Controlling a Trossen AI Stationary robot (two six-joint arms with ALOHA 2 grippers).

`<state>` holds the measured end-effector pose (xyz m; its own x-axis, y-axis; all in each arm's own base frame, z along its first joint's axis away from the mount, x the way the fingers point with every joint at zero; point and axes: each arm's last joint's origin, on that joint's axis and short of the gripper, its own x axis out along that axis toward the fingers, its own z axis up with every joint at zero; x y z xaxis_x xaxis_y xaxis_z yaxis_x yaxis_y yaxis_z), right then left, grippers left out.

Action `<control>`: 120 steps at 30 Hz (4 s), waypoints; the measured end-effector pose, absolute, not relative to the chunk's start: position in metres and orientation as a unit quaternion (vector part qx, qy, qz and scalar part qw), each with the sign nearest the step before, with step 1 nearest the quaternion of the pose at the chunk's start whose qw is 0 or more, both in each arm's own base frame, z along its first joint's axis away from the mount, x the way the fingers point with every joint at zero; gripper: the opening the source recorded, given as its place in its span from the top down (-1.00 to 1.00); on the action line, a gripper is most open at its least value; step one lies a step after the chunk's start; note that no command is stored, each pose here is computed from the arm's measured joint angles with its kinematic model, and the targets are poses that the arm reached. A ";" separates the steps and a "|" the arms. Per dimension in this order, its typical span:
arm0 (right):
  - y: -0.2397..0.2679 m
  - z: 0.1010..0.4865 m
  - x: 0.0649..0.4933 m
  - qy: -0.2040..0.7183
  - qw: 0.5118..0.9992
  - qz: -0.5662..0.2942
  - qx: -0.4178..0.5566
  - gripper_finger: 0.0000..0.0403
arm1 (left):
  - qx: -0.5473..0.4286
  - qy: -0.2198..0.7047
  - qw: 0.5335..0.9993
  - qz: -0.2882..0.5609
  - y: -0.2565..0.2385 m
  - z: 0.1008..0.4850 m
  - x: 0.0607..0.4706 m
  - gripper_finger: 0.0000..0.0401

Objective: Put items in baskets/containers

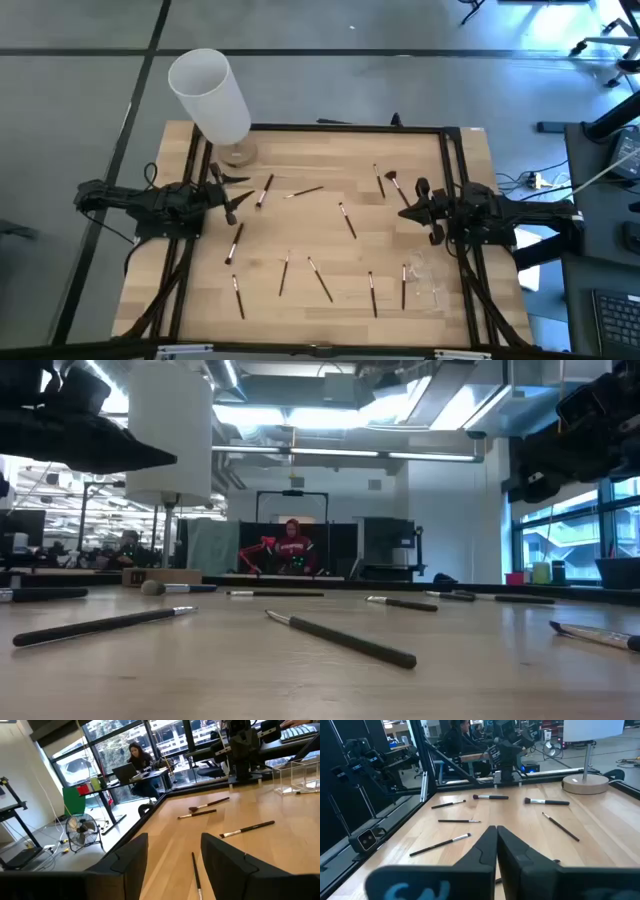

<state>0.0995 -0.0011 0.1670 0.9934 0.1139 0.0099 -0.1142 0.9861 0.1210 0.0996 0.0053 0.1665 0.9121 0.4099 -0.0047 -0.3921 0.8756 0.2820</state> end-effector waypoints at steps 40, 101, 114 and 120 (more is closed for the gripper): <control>-0.001 0.167 0.100 -0.002 0.996 0.057 0.061 0.94 | 0.139 0.032 0.968 0.207 0.005 0.167 0.100 0.10; -0.001 0.167 0.100 -0.002 0.997 0.057 0.048 0.94 | 0.139 0.032 0.968 0.207 0.005 0.167 0.100 0.10; -0.003 0.167 0.100 -0.004 0.996 0.021 0.092 0.94 | 0.181 0.041 0.961 0.206 0.005 0.167 0.100 0.10; -0.008 0.169 0.099 -0.023 0.994 -0.059 0.089 0.94 | 0.198 0.046 0.957 0.209 0.006 0.167 0.100 0.10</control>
<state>0.0995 -0.0079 0.1694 0.9919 -0.1219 0.0352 0.1137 0.9771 0.1800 0.0996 0.0055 0.1666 0.9088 0.4173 -0.0044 -0.3811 0.8342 0.3985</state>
